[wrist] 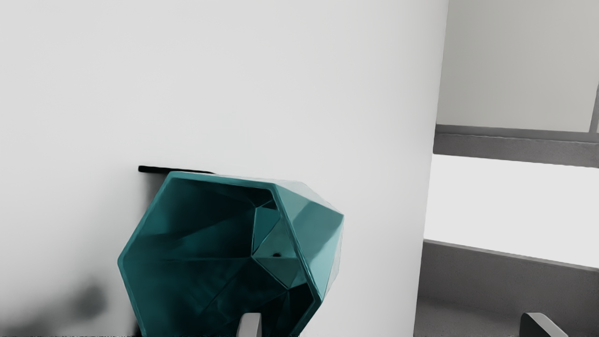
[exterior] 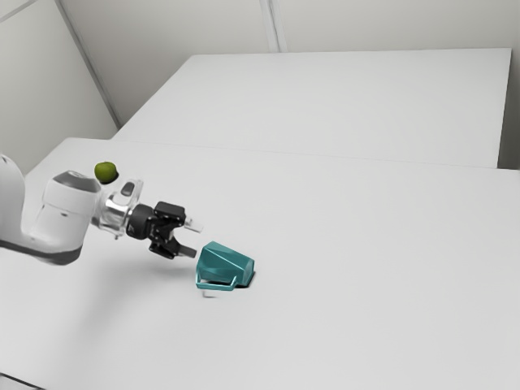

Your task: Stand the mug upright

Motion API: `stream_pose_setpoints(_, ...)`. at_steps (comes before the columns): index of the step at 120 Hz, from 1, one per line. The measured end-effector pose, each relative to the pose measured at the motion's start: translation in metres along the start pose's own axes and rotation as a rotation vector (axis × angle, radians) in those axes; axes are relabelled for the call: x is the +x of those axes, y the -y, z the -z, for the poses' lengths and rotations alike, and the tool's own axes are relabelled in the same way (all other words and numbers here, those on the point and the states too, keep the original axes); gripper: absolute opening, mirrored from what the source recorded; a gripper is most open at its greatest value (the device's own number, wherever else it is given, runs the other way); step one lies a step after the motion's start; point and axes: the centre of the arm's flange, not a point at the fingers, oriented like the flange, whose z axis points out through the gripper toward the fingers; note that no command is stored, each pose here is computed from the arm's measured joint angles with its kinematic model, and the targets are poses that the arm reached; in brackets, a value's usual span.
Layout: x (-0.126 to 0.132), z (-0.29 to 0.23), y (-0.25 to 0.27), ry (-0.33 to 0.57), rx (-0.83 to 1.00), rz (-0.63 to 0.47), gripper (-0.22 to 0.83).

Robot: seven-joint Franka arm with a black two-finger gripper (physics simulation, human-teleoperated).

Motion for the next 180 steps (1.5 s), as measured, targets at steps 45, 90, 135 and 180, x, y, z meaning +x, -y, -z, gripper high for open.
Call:
stream_pose_setpoints(45, -0.004, -0.025, 0.012, 0.041, -0.031, -0.078, 0.62)
stream_pose_setpoints(90, -0.002, -0.049, 0.004, 0.061, -0.040, -0.136, 0.29)
stream_pose_setpoints(135, -0.002, -0.054, -0.001, 0.066, -0.036, -0.151, -0.11)
stream_pose_setpoints(180, 0.060, -0.027, -0.132, 0.115, 0.176, -0.470, -0.15)
